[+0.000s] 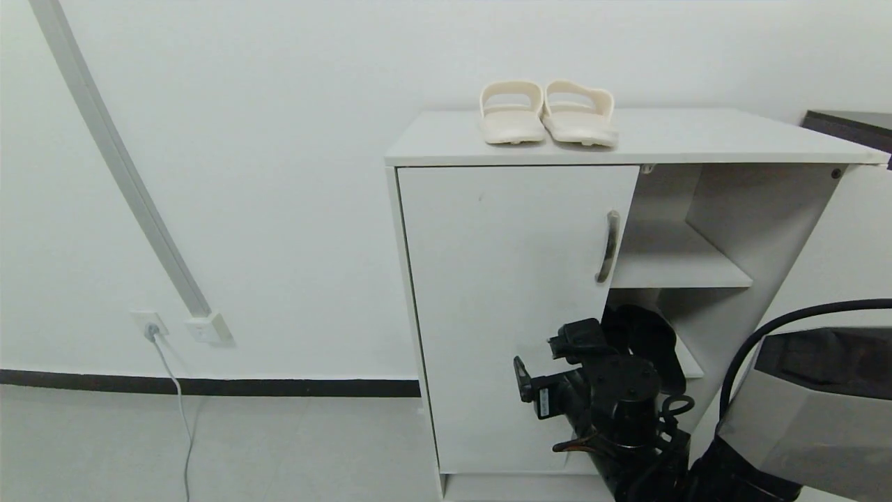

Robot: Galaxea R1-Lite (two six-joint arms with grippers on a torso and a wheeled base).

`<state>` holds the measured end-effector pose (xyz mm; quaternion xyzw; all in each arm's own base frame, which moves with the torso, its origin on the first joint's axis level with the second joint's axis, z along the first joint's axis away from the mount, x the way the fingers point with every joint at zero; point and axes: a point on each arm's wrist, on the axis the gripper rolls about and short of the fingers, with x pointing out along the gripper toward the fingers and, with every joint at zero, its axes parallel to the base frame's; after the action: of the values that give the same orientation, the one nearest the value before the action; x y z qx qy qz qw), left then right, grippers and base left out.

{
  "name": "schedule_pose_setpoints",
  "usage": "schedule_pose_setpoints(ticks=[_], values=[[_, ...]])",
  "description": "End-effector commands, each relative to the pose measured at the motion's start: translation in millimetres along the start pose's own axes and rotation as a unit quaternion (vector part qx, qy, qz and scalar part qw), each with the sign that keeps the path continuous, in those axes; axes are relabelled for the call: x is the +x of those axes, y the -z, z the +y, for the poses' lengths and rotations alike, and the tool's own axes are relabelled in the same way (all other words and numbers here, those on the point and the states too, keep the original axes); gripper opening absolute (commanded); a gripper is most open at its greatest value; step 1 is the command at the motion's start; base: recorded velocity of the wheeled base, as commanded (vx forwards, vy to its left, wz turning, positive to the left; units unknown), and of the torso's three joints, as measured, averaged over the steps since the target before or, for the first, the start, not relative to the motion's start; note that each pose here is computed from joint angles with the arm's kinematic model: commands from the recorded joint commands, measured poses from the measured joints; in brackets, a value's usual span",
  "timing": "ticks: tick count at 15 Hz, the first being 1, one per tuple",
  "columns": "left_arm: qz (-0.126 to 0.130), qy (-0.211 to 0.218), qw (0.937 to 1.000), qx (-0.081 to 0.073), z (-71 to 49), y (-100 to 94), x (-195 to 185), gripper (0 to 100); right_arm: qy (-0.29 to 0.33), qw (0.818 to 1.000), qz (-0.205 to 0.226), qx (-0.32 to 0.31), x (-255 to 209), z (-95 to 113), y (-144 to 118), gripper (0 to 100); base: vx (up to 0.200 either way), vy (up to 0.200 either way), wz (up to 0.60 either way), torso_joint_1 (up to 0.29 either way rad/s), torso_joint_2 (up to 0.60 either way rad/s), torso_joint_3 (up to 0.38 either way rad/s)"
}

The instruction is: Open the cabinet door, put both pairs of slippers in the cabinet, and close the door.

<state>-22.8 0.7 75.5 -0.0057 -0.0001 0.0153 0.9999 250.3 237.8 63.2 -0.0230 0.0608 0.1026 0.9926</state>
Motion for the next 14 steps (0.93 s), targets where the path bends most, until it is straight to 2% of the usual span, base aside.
schedule_pose_setpoints(ticks=[1, 14], values=[[0.000, 0.000, 1.0000, 0.000, 0.0, 0.0, 0.0, 0, 0.001, 1.000, 0.000, 0.000, 0.1, -0.5, 0.2, 100, 0.000, 0.000, 0.00, 0.041, -0.47, -0.373], [0.000, 0.000, 1.0000, 0.000, 0.0, 0.0, 0.0, 0, 0.000, 1.000, 0.003, -0.003, -0.9, 0.1, 1.2, 100, 0.000, 0.000, 0.00, 0.142, -0.47, -0.334]])
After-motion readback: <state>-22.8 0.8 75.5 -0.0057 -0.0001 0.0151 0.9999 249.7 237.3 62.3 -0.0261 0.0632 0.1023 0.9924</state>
